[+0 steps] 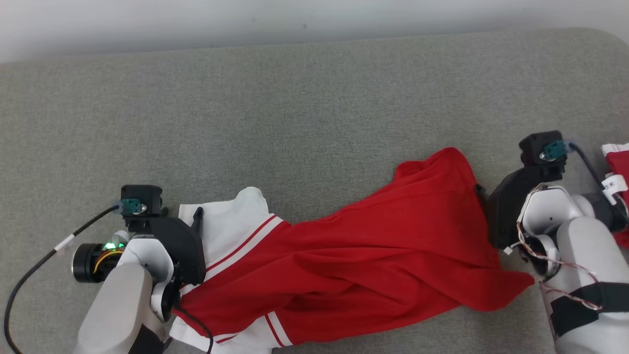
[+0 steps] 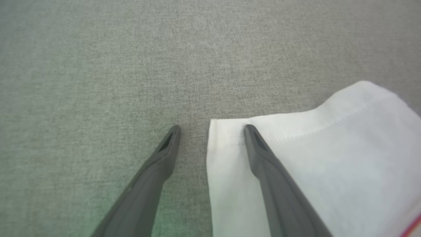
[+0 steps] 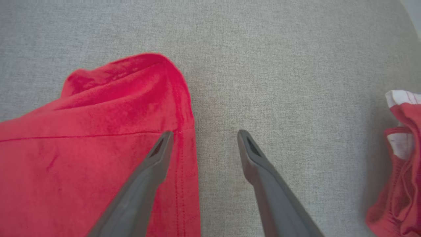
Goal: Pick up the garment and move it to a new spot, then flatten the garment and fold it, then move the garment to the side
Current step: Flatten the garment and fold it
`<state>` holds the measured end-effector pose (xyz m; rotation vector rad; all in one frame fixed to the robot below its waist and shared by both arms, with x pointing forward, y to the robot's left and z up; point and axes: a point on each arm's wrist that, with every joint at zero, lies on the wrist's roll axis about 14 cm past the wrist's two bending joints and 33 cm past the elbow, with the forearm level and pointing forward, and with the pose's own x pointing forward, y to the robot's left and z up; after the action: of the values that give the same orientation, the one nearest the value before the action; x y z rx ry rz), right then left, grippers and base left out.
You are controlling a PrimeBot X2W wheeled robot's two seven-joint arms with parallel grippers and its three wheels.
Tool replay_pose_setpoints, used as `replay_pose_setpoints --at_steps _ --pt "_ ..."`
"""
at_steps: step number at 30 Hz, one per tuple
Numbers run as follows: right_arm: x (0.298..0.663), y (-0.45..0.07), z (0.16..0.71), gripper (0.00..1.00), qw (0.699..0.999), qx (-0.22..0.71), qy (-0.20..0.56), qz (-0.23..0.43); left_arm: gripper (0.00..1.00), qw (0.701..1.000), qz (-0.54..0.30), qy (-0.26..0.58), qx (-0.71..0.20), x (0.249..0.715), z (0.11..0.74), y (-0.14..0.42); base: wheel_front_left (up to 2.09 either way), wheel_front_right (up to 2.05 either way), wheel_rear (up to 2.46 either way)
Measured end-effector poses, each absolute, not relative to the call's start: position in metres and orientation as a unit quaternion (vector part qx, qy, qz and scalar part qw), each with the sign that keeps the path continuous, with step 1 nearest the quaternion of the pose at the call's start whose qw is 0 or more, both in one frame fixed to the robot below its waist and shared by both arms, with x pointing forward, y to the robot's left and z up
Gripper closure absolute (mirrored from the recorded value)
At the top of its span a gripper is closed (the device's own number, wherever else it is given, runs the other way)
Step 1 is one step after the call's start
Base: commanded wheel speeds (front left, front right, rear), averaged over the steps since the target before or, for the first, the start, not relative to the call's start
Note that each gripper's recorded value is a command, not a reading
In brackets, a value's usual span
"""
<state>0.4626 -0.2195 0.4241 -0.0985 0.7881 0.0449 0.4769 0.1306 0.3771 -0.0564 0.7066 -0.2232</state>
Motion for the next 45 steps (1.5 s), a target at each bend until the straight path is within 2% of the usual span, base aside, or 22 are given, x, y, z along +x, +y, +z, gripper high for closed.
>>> replay_pose_setpoints --at_steps 11,18,26,32,33,34,35,36,37,45 --pt "0.47 -0.219 0.393 0.0 0.899 -0.035 0.436 0.006 0.0 0.928 -0.129 0.35 -0.012 0.475 0.373 0.127 0.0 0.0 0.0" --pt "0.479 -0.214 0.386 0.0 0.899 -0.048 0.436 0.009 0.0 0.928 -0.132 0.349 -0.014 0.47 0.37 0.127 0.0 0.0 0.0" --pt "0.471 -0.212 0.382 0.0 0.89 -0.068 0.451 0.016 0.0 0.928 -0.133 0.347 -0.018 0.464 0.371 0.126 0.0 0.0 0.0" --pt "0.468 -0.213 0.383 0.0 0.896 -0.062 0.44 0.018 0.0 0.929 -0.132 0.344 -0.016 0.464 0.371 0.124 0.0 0.0 0.0" --pt "0.468 -0.212 0.382 0.02 0.895 -0.058 0.442 0.019 0.0 0.929 -0.132 0.345 -0.016 0.464 0.37 0.124 0.0 0.0 0.0" --pt "0.468 -0.211 0.381 0.22 0.895 -0.055 0.442 0.02 0.02 0.929 -0.133 0.345 -0.015 0.465 0.37 0.123 0.0 0.0 0.0" --pt "0.468 -0.209 0.38 0.55 0.894 -0.051 0.444 0.021 0.2 0.929 -0.134 0.345 -0.015 0.465 0.369 0.123 0.0 0.0 0.0" --pt "0.468 -0.207 0.379 0.76 0.894 -0.048 0.445 0.023 0.77 0.929 -0.134 0.345 -0.014 0.466 0.369 0.123 0.0 0.0 0.0" --pt "0.468 -0.206 0.379 0.98 0.894 -0.046 0.445 0.024 1.0 0.929 -0.135 0.344 -0.013 0.467 0.369 0.122 0.0 0.0 0.0" --pt "0.474 -0.2 0.385 1.0 0.908 -0.024 0.417 0.03 1.0 0.943 -0.139 0.303 -0.027 0.474 0.383 0.119 0.0 0.0 0.0"
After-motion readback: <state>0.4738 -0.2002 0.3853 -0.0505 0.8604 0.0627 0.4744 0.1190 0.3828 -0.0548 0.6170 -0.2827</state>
